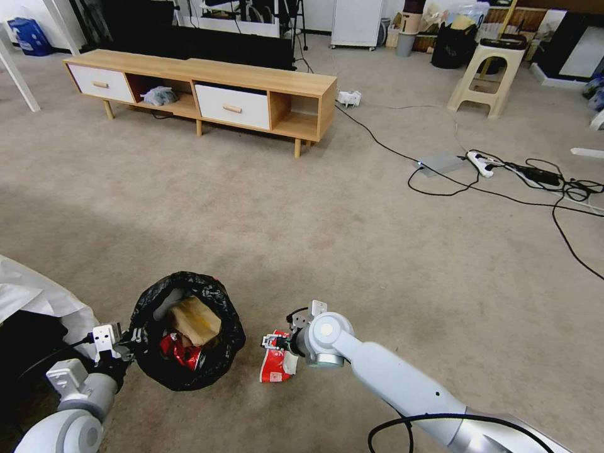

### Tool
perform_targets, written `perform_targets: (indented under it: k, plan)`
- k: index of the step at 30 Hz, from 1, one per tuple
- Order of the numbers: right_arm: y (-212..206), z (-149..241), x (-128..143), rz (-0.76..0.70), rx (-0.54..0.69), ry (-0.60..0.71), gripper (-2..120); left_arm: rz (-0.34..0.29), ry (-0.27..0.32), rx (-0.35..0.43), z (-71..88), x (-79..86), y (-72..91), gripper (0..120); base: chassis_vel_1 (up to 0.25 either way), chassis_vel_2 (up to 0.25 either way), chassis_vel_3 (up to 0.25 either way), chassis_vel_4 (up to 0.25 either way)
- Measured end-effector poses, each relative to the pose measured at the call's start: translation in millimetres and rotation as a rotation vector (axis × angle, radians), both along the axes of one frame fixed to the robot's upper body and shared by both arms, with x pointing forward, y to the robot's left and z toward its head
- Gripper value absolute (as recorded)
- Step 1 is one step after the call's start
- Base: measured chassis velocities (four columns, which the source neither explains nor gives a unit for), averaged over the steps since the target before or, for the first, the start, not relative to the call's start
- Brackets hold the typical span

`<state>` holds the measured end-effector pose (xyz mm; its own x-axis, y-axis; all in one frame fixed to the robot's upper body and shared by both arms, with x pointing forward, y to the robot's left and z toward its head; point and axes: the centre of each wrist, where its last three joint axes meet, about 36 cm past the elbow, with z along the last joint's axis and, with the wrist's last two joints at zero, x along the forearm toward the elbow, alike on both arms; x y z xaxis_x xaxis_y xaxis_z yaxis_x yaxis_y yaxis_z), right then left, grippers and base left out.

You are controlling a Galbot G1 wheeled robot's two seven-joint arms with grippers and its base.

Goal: Pick up the trash bin, then pick up the garbage from the floor and place it into the trash bin.

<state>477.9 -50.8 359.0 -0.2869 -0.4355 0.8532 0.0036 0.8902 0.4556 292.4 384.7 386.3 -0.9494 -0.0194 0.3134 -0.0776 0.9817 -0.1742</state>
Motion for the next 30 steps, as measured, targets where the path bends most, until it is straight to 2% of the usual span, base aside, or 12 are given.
perform_targets:
  k: [17, 22, 30]
  plan:
    - [-7, -6, 11, -0.020, -0.023, -0.005, 100, -0.001, 0.001, 0.001, -1.5, 4.0, -1.2, 1, 0.000, 0.000, 0.000, 0.000]
    - [-13, -6, 7, -0.019, -0.027, -0.007, 100, 0.000, 0.004, 0.009, -7.1, 13.0, -0.9, 1, 0.000, 0.000, 0.000, 0.000]
    - [-14, -5, 7, -0.015, -0.030, -0.012, 100, 0.003, -0.010, 0.021, -5.0, 27.6, 4.7, 1, 0.000, 0.000, 0.000, 0.000]
